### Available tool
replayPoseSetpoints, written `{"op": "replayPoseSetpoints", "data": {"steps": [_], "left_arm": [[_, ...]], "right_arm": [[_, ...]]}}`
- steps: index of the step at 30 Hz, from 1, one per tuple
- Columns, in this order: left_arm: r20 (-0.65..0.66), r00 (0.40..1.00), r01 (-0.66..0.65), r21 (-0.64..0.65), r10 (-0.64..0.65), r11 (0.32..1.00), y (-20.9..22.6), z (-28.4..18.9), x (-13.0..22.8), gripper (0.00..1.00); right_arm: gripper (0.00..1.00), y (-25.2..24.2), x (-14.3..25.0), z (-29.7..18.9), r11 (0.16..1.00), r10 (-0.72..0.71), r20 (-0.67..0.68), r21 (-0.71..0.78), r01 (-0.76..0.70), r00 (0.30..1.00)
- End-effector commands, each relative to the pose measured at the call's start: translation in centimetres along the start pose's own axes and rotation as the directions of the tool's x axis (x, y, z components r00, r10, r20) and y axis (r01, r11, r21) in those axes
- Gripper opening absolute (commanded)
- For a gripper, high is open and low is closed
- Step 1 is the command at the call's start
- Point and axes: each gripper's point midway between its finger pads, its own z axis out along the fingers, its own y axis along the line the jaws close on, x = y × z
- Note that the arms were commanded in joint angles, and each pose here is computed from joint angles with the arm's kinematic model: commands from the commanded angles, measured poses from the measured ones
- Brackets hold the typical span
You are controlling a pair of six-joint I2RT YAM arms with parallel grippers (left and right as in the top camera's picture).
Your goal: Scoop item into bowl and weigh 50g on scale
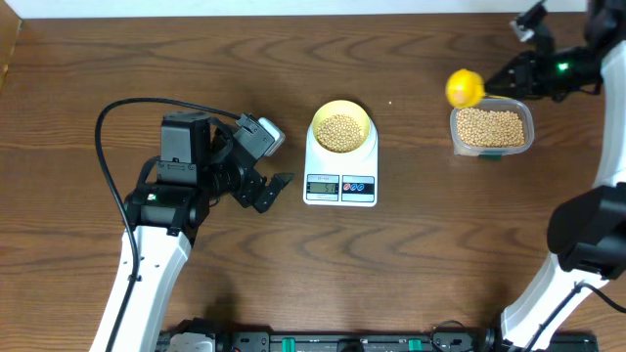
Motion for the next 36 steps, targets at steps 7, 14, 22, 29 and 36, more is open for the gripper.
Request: {"op": "replayPoseSetpoints", "data": {"steps": [7, 14, 22, 29, 36], "left_arm": [[-0.005, 1.000, -0.003, 0.007, 0.003, 1.000, 0.0, 0.2, 0.2, 0.98], [-0.005, 1.000, -0.003, 0.007, 0.003, 1.000, 0.0, 0.2, 0.2, 0.98], [-0.005, 1.000, -0.003, 0.007, 0.003, 1.000, 0.0, 0.2, 0.2, 0.98], [-0.005, 1.000, -0.003, 0.007, 0.003, 1.000, 0.0, 0.2, 0.2, 0.98], [-0.005, 1.000, -0.003, 0.007, 0.003, 1.000, 0.0, 0.2, 0.2, 0.98]], "right_arm": [[0.01, -4.8, 1.5, -1.3, 0.902, 0.049, -0.104, 0.431, 0.001, 0.993], [0.01, -4.9, 1.3, -1.2, 0.710, 0.010, -0.215, 0.689, 0.144, 0.977], [0.01, -3.1, 0.3, -1.3, 0.479, -0.066, -0.325, 0.819, 0.316, 0.943], [0.01, -1.2, 0.0, 1.1, 0.573, -0.111, -0.305, 0.758, 0.312, 0.946], [0.01, 7.8, -2.7, 7.5, 0.916, -0.250, -0.084, 0.303, 0.264, 0.965]]}}
